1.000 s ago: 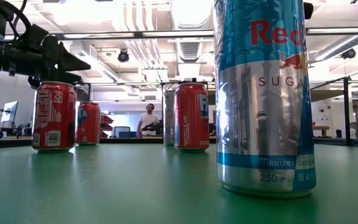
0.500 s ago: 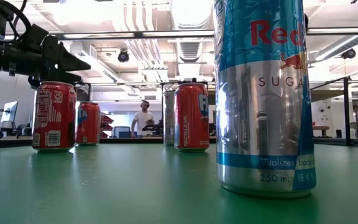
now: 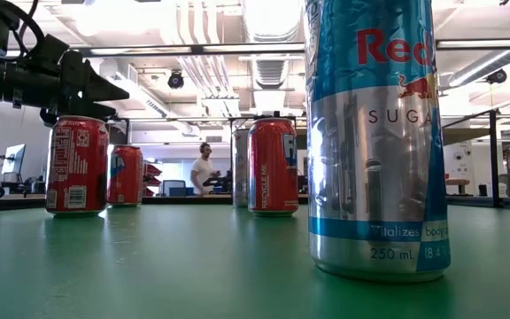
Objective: Place canned beverage on shelf
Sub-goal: Put the top blue soda can on the shelf
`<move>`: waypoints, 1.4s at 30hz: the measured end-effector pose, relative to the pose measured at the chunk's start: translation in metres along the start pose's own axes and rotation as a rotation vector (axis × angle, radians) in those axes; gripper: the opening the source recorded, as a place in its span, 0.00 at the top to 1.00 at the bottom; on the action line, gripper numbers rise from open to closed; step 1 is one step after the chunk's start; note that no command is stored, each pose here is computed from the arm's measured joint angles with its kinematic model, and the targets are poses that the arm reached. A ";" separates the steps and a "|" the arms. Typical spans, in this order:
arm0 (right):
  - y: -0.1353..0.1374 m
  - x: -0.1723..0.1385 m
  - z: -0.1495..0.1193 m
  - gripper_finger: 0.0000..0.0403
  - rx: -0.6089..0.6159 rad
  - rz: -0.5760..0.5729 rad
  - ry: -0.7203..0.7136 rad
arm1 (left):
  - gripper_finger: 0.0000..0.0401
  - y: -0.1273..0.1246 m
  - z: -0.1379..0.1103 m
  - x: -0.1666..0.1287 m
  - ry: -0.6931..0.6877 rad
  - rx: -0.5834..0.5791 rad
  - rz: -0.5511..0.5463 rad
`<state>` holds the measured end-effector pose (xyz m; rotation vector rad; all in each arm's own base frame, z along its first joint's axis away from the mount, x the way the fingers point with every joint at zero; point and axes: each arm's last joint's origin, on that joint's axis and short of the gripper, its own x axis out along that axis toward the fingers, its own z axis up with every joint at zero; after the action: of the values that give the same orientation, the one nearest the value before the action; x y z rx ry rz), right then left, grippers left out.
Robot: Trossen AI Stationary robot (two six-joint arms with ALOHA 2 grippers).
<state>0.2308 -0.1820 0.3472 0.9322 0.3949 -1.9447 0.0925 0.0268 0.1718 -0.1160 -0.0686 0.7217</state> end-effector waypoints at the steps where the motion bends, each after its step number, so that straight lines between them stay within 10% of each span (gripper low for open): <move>1: 0.002 0.003 0.001 0.39 -0.008 0.001 0.000 | 0.04 0.000 0.000 0.000 0.000 0.000 0.000; 42: 0.014 0.039 0.032 0.39 0.055 0.006 -0.023 | 0.04 0.000 0.000 0.000 0.000 -0.001 0.000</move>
<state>0.2169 -0.2323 0.3407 0.9445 0.3265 -1.9677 0.0925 0.0268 0.1719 -0.1165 -0.0692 0.7216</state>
